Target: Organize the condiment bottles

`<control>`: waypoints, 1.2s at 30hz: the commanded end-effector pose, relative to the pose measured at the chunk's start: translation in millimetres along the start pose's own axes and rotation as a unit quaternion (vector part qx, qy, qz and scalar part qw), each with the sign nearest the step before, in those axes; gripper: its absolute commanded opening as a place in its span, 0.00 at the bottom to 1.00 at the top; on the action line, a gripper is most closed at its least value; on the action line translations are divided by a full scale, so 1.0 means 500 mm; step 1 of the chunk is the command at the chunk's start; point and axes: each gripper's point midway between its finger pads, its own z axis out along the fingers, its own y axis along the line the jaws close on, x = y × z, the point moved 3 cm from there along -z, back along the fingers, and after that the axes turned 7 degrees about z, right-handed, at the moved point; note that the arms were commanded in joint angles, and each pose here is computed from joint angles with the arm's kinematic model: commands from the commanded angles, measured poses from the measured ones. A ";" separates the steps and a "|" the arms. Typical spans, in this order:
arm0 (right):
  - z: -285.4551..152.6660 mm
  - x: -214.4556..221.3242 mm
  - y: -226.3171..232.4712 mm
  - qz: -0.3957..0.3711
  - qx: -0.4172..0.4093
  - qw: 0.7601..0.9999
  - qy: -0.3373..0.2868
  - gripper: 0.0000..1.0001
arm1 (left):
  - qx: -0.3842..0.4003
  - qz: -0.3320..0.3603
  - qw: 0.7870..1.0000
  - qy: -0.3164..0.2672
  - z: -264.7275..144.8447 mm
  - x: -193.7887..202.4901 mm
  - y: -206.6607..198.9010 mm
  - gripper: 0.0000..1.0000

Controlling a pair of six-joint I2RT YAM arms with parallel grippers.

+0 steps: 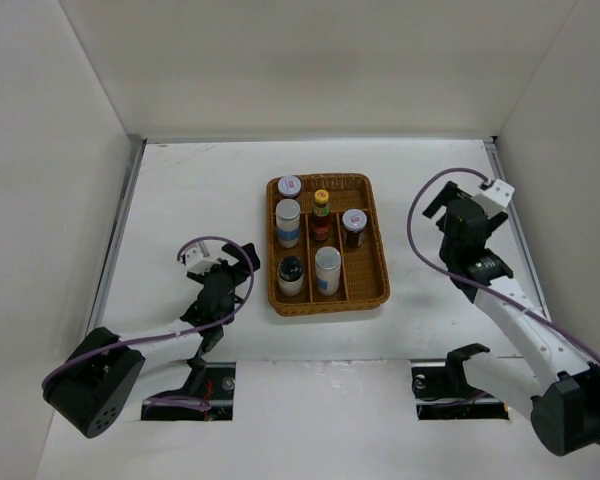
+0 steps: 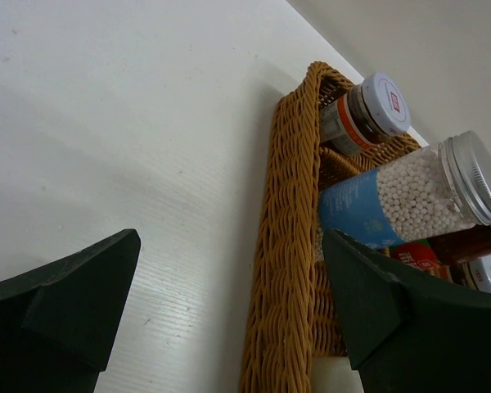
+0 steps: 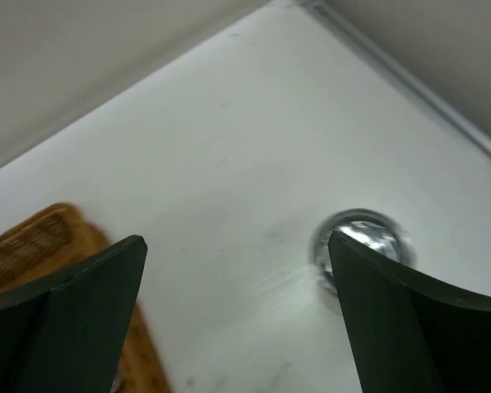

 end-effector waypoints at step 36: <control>-0.042 -0.005 -0.006 0.008 -0.035 0.999 0.014 0.53 | 0.026 -0.030 0.999 -0.021 0.005 -0.031 -0.039 0.97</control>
